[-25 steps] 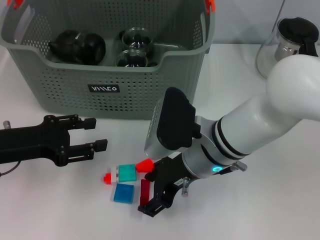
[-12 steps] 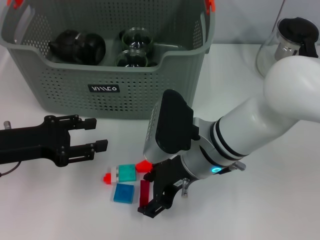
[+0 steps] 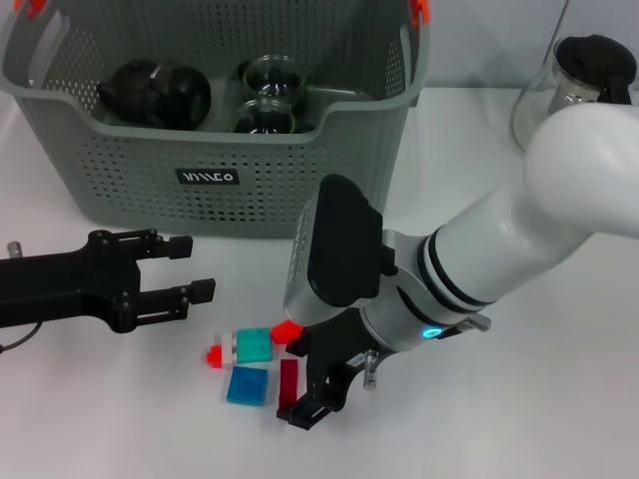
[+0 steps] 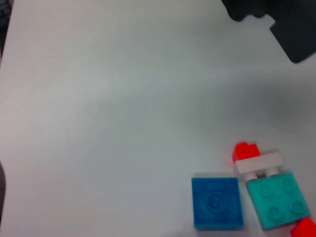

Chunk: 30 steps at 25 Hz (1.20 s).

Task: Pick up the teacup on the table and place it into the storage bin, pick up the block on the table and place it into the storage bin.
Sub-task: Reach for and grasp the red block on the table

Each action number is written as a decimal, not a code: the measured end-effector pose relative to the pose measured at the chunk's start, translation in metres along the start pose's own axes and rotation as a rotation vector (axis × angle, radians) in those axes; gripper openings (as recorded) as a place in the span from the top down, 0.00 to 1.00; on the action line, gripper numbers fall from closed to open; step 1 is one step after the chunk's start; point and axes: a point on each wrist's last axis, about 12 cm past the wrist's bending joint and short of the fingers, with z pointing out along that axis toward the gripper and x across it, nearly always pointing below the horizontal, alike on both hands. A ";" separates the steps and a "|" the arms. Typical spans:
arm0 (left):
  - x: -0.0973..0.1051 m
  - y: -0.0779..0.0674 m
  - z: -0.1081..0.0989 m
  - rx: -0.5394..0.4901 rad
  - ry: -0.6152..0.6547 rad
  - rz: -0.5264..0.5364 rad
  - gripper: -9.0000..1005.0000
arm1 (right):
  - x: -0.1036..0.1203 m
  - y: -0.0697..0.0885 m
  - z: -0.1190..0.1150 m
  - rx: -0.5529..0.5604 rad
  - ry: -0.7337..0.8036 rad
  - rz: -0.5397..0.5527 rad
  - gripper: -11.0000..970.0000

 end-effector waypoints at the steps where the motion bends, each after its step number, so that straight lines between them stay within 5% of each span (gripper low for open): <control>1: 0.000 0.000 0.000 0.000 0.000 0.000 0.33 | -0.001 0.000 -0.001 -0.002 0.003 -0.005 0.15; 30: -0.003 0.002 0.000 0.000 0.001 0.011 0.33 | -0.012 0.002 0.000 -0.003 0.048 -0.092 0.15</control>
